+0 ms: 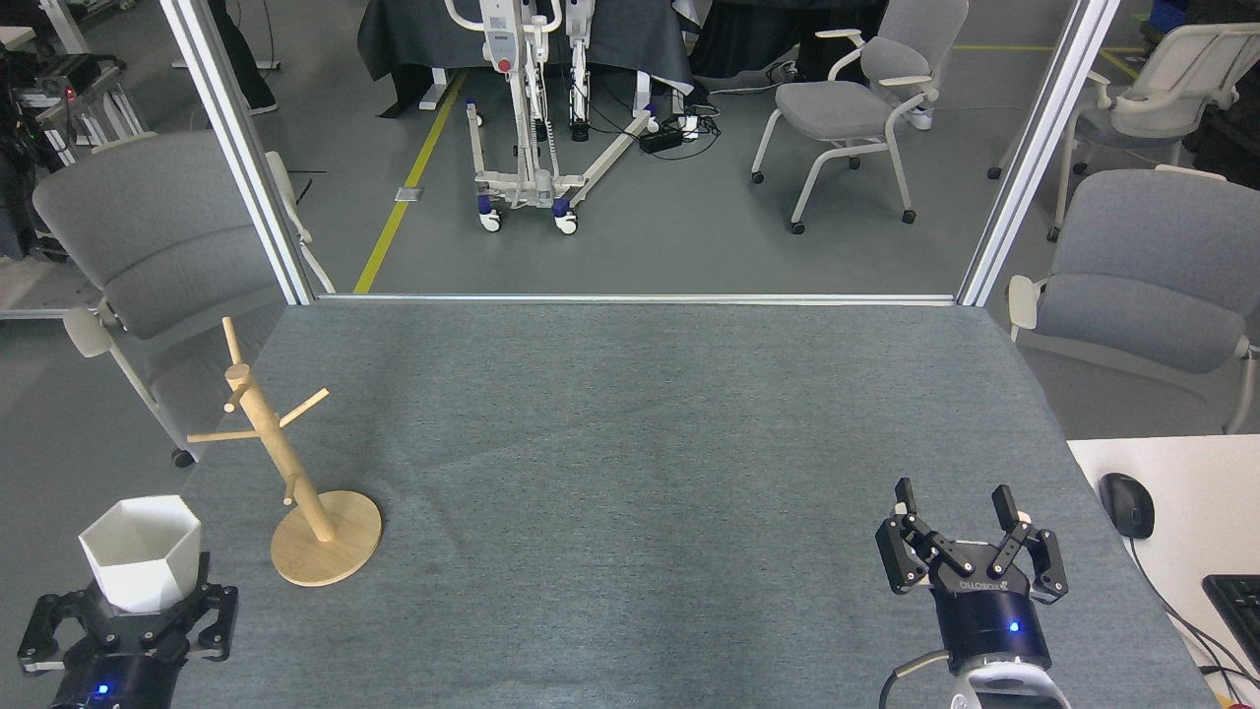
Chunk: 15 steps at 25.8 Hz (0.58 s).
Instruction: Hang cup on storage rack
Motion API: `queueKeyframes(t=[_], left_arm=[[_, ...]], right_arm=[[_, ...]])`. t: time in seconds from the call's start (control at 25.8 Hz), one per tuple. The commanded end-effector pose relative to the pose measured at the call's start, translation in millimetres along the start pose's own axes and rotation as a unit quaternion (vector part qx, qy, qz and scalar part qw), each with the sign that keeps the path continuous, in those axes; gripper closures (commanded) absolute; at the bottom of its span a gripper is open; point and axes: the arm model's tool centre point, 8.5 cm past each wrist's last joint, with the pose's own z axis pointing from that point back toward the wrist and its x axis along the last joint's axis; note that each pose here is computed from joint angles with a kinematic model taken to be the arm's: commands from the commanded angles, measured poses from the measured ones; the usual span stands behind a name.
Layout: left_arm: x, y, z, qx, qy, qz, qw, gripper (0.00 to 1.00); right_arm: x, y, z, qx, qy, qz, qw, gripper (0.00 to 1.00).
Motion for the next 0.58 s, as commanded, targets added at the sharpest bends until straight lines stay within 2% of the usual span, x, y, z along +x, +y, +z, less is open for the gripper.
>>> queueKeyframes(t=[0.0, 0.27, 0.54], left_arm=[[-16.2, 7.9, -24.8, 0.0, 0.044, -0.035, 0.998, 1.0], [-27.5, 23.4, -62.9, 0.007, 0.062, -0.028, 0.998, 1.0], [-26.3, 28.4, -65.1, 0.012, 0.059, -0.032, 0.998, 1.0]], right_arm=[[0.3, 3.7, 5.5, 0.002, -0.001, 0.0, 1.0, 0.01], [-3.3, 0.9, 2.0, -0.003, 0.001, 0.003, 1.0, 0.01], [-4.4, 0.0, 0.5, -0.003, 0.003, 0.002, 1.0, 0.01]])
